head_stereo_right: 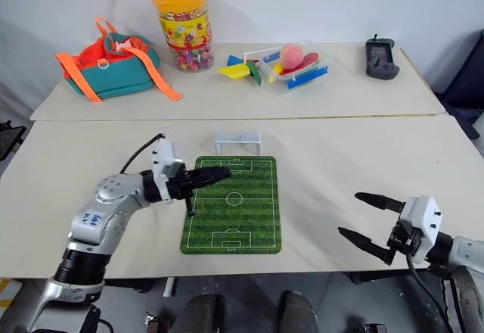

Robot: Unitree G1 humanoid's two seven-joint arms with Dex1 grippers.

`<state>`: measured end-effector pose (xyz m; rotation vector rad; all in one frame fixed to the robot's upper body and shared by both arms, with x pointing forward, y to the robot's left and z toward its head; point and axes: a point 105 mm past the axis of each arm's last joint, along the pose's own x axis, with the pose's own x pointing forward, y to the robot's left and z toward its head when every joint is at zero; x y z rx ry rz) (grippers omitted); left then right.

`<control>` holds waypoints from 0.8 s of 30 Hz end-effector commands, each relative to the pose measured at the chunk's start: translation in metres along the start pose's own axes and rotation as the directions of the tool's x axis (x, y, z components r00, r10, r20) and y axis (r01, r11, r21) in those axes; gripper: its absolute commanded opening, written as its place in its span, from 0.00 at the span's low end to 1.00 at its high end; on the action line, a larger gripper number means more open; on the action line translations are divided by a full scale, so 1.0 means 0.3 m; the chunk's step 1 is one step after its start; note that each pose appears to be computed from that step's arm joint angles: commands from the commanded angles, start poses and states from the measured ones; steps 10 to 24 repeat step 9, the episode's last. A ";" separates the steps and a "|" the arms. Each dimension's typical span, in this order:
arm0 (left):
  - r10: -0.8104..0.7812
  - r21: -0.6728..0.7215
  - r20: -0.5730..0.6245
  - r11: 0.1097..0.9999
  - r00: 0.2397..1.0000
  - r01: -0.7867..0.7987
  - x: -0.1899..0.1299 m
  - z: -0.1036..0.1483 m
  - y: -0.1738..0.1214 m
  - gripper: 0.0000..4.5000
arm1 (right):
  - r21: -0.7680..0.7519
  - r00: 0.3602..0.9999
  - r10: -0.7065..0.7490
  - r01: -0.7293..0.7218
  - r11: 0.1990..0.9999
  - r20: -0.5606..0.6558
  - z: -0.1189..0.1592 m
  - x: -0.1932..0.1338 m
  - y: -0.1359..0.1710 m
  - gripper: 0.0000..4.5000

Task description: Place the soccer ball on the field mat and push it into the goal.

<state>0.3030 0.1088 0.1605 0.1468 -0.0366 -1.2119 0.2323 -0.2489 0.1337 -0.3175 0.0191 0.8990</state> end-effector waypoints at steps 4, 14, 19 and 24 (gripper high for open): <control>0.041 -0.026 -0.081 0.999 0.996 -0.043 -0.138 -0.038 0.018 0.00 | -0.036 1.000 0.007 -0.006 0.999 0.019 0.020 0.010 -0.012 1.00; 0.061 0.057 -0.083 0.997 0.995 -0.057 -0.203 -0.050 0.041 0.00 | -0.040 1.000 0.019 -0.018 0.999 0.014 0.020 0.016 -0.028 1.00; 0.061 0.057 -0.083 0.997 0.995 -0.057 -0.203 -0.050 0.041 0.00 | -0.040 1.000 0.019 -0.018 0.999 0.014 0.020 0.016 -0.028 1.00; 0.061 0.057 -0.083 0.997 0.995 -0.057 -0.203 -0.050 0.041 0.00 | -0.040 1.000 0.019 -0.018 0.999 0.014 0.020 0.016 -0.028 1.00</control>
